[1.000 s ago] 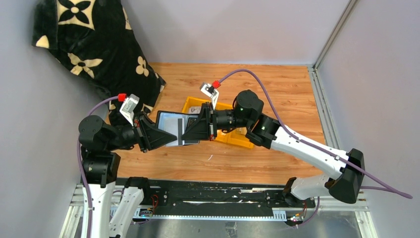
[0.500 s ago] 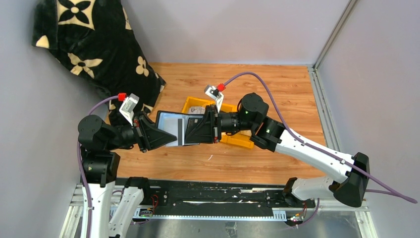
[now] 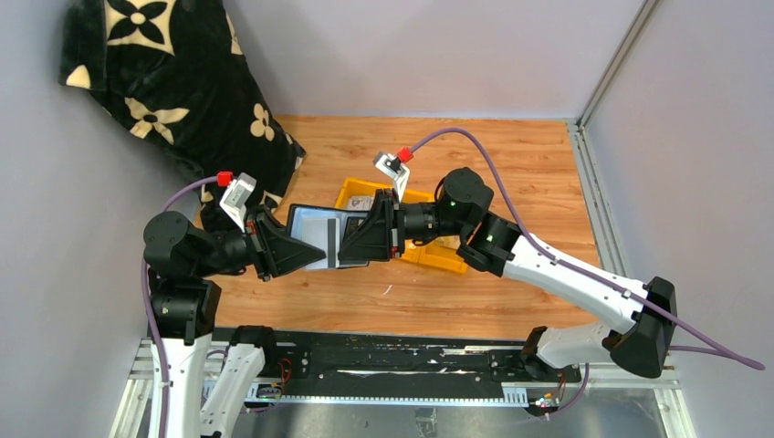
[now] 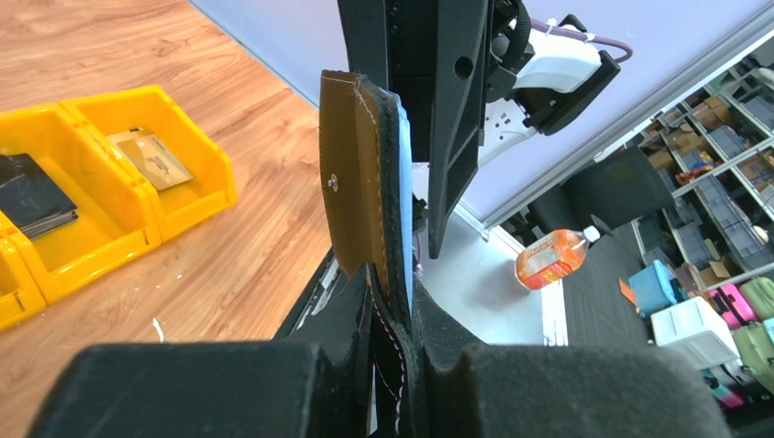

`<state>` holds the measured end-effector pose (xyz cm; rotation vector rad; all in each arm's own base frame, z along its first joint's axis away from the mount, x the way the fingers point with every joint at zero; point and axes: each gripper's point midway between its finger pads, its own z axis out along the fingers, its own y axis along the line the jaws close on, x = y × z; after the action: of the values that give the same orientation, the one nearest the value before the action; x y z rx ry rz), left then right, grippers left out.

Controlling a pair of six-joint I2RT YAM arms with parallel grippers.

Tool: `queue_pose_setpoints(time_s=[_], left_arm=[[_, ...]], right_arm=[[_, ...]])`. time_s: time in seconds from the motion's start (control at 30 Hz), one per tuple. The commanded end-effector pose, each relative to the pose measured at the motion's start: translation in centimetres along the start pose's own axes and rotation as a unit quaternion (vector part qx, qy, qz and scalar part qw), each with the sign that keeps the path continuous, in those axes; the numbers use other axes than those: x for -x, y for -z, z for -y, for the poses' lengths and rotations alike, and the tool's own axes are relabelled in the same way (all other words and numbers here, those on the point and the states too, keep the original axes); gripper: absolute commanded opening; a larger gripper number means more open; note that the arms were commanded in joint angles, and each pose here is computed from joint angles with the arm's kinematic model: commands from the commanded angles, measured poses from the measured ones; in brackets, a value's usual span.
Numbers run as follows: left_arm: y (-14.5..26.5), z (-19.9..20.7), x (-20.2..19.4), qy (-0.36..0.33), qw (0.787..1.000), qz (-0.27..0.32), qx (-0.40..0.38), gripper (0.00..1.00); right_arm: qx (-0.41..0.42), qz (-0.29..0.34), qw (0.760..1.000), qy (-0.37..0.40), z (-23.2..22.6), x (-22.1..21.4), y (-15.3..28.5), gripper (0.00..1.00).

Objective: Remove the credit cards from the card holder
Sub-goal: Remove the credit card from the card holder.

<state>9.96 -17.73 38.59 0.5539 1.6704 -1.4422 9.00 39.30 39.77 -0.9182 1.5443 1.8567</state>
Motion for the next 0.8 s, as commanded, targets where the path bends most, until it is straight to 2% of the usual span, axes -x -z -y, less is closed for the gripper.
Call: queue_pose_setpoints(time_s=[0.0,0.2,0.33,0.6,0.7,0.77], left_arm=[[0.2,0.9,0.5,-0.021,1.0,0.007,-0.003,0.15],[0.3,1.3,0.5,-0.028,1.0,0.007,-0.006,0.19],[0.2,1.1,0.4,-0.02,1.0,0.005,-0.006,0.24],[0.1,1.8,1.1,0.0,1.0,0.013,-0.02,0.38],[0.1,2.0,1.3,0.006,1.0,0.016,-0.023,0.38],[0.0,2.1,1.4,0.007,1.0,0.018,-0.025,0.33]], right_arm=[[-0.004,0.018,1.0,0.011,-0.7,2.2,-0.6,0.22],[0.0,0.023,1.0,0.009,-0.6,2.3,-0.9,0.16],[0.01,0.024,1.0,0.013,-1.2,2.1,-0.6,0.01],[0.033,0.036,0.999,0.02,-2.1,1.3,0.3,0.0],[0.032,0.04,0.999,0.018,-2.0,1.2,0.4,0.0],[0.035,0.042,0.998,0.018,-2.0,1.2,0.5,0.0]])
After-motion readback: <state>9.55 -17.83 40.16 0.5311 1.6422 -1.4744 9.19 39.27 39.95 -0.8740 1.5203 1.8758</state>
